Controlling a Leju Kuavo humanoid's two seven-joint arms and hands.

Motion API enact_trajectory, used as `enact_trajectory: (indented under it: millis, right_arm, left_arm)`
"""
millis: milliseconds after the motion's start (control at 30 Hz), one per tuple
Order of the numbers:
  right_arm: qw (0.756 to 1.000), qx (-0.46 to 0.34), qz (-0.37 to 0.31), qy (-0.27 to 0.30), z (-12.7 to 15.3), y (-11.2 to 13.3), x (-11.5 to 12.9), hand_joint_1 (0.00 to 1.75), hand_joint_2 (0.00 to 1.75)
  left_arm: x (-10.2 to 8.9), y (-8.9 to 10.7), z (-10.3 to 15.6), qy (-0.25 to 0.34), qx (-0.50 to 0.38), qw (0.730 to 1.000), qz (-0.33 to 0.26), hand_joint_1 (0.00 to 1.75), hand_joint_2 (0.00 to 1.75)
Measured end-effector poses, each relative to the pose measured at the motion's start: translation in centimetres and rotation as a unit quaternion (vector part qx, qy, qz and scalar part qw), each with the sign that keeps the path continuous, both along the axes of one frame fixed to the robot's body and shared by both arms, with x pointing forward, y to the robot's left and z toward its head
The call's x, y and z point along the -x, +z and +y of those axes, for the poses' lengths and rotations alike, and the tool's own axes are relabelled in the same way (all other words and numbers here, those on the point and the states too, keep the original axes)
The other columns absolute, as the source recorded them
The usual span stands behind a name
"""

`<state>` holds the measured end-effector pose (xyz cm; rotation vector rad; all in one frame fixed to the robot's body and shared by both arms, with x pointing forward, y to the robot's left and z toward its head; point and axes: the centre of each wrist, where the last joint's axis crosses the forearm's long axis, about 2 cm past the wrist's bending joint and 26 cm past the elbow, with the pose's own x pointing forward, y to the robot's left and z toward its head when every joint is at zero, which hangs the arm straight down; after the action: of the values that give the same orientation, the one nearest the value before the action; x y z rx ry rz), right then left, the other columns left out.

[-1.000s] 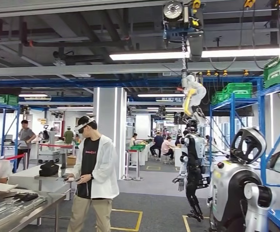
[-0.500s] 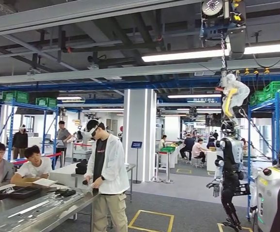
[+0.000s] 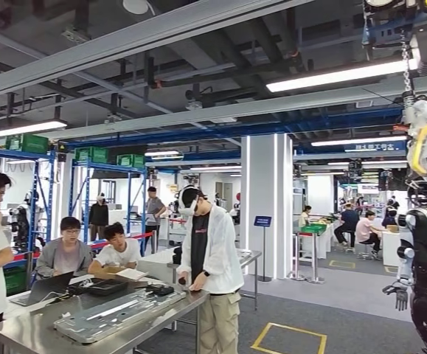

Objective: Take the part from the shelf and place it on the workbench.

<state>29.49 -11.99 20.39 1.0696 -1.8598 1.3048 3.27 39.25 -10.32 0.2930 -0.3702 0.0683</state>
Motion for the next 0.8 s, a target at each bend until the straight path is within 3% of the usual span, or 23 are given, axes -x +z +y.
enact_trajectory:
  millis: [800]
  right_arm:
    - [1.0, -0.002, 0.01, -0.004, -0.5, -0.69, 0.29, 1.75, 1.75]
  left_arm:
    - [0.15, -0.11, -0.5, -0.007, 0.003, 1.0, 0.005, 0.0, 1.75]
